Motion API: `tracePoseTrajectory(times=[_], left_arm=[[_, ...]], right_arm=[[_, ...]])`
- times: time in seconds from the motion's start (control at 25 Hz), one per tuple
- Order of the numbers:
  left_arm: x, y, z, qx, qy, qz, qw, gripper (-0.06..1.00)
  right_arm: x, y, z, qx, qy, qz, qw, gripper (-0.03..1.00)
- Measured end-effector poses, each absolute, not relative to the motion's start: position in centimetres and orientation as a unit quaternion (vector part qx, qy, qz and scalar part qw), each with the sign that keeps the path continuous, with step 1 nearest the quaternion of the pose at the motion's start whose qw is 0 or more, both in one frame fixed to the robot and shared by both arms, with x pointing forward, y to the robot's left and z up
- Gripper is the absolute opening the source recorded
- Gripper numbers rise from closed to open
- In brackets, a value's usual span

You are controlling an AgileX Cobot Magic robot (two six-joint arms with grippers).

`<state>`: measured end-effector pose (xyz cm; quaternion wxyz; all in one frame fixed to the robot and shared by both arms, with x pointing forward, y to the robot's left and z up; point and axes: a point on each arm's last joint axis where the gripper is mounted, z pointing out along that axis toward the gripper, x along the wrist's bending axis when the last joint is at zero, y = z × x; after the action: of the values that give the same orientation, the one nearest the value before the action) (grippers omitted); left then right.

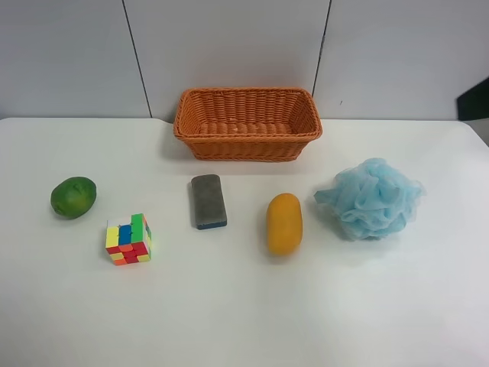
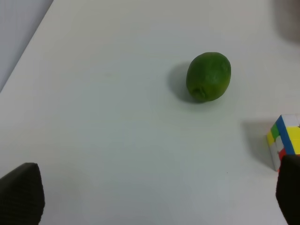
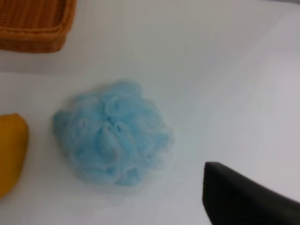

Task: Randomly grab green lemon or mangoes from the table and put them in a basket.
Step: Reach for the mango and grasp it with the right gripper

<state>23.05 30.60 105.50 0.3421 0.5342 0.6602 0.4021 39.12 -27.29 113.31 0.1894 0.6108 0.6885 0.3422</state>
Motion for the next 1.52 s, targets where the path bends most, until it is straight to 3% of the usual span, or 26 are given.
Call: tracePoseTrajectory(times=[0.24, 0.64, 0.92, 1.24, 1.52], left_arm=[[23.1, 30.6, 105.5, 0.534, 0.660, 0.402, 0.342, 0.99], [23.1, 30.6, 105.5, 0.535, 0.660, 0.402, 0.342, 0.99], [23.1, 30.6, 105.5, 0.535, 0.660, 0.402, 0.342, 0.99], [23.1, 30.6, 105.5, 0.535, 0.660, 0.402, 0.342, 0.99], [23.1, 30.6, 105.5, 0.535, 0.660, 0.402, 0.341, 0.99]], right_arm=[[44.5, -25.4, 109.5, 0.621, 0.708, 0.329, 0.072, 0.99], [47.8, -16.8, 103.8, 0.567, 0.767, 0.301, 0.008, 0.99], [49.1, -13.3, 97.8, 0.615, 0.754, 0.227, -0.050, 0.99], [49.6, -13.3, 95.2, 0.625, 0.760, 0.175, -0.032, 0.89], [49.8, -14.1, 95.1, 0.629, 0.762, 0.153, -0.010, 0.88]])
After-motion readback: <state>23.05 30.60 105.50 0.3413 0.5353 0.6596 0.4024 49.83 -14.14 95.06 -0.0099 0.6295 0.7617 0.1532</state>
